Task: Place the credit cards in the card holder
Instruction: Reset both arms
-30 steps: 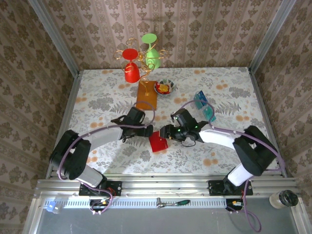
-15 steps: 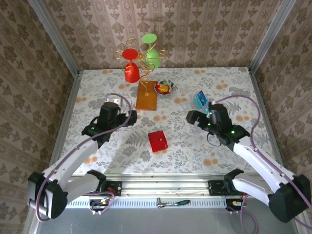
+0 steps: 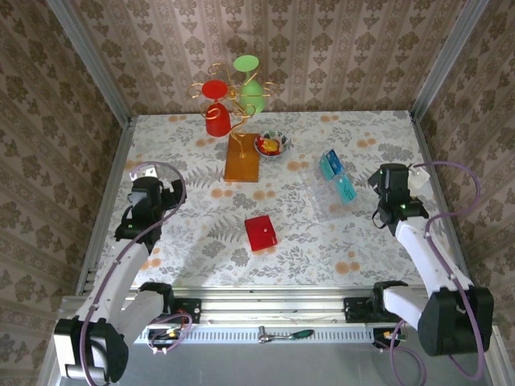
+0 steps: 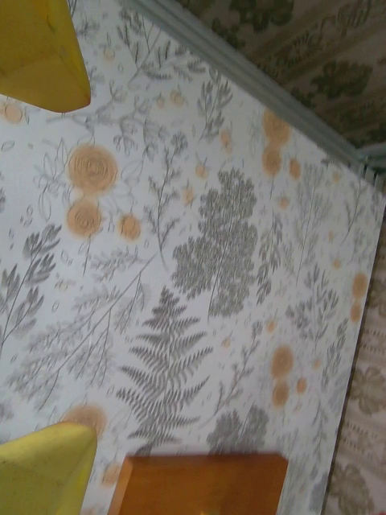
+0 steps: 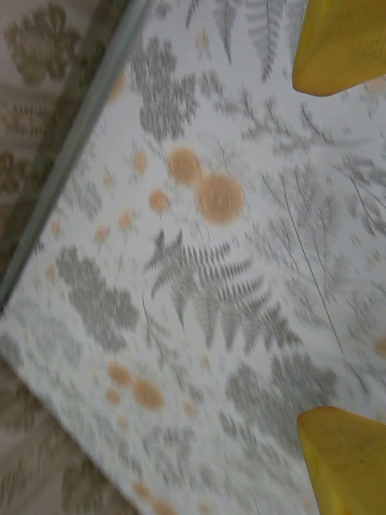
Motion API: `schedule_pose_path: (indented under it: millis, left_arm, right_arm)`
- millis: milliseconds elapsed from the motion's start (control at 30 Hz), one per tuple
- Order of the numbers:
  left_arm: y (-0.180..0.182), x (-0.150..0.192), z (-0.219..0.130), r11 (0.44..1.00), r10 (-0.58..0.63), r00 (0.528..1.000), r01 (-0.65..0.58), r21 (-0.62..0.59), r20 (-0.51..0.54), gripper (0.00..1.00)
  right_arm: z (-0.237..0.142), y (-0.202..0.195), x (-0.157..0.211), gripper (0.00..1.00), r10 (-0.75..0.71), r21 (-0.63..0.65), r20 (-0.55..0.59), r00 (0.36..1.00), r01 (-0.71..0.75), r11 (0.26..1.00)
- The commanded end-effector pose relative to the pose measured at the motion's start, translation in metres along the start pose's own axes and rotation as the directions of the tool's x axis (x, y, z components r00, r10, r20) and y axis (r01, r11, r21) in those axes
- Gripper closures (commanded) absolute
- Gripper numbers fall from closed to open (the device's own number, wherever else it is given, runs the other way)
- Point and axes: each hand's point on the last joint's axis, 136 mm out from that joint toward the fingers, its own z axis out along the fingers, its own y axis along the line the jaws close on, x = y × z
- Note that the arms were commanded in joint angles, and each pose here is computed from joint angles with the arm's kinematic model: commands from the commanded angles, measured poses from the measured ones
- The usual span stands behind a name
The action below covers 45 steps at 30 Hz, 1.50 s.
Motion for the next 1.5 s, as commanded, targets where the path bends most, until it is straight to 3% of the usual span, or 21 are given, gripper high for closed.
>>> schedule_pose_path:
  millis: [0,167,400,600,767,900,1167,1400,1467]
  left_arm:
    - [0.014,-0.021,0.002,0.998,0.031,0.995,-0.025,-0.059,0.093,0.00]
    - [0.028,-0.023,0.016,0.986,0.114,0.992,-0.105,-0.128,0.061,0.00]
    - [0.046,-0.016,0.036,0.979,0.130,0.991,-0.123,-0.164,0.031,0.00]
    - [0.049,-0.007,0.056,0.977,0.152,0.988,-0.149,-0.154,0.004,0.00]
    - [0.042,-0.009,0.068,0.982,0.158,0.987,-0.152,-0.115,0.042,0.00]
    - [0.035,-0.003,0.077,0.987,0.147,0.987,-0.143,-0.077,0.058,0.00]
    - [0.018,0.014,0.093,0.984,0.179,0.982,-0.177,-0.030,0.067,0.00]
    - [0.002,0.022,0.097,0.968,0.252,0.962,-0.252,-0.007,0.102,0.00]
    - [0.001,0.024,0.098,0.966,0.259,0.960,-0.260,-0.005,0.108,0.00]
  right_arm:
    - [0.016,-0.023,-0.024,0.00,-0.039,0.184,0.099,0.994,0.020,0.983]
    - [0.043,-0.024,-0.017,0.00,-0.100,0.243,0.057,0.993,0.083,0.966]
    - [0.072,0.009,0.009,0.00,-0.203,0.074,0.004,0.979,0.202,0.977]
    - [0.085,0.019,0.024,0.00,-0.275,0.002,0.018,0.961,0.275,0.962]
    - [0.085,0.043,0.022,0.00,-0.310,-0.106,0.105,0.945,0.321,0.941]
    - [0.082,0.058,0.028,0.00,-0.344,-0.191,0.111,0.932,0.360,0.913]
    - [0.056,0.081,0.040,0.00,-0.358,-0.394,0.235,0.904,0.425,0.815]
    - [0.043,0.095,0.059,0.00,-0.385,-0.477,0.318,0.866,0.498,0.724]
    - [0.045,0.092,0.063,0.00,-0.353,-0.469,0.367,0.861,0.499,0.729]
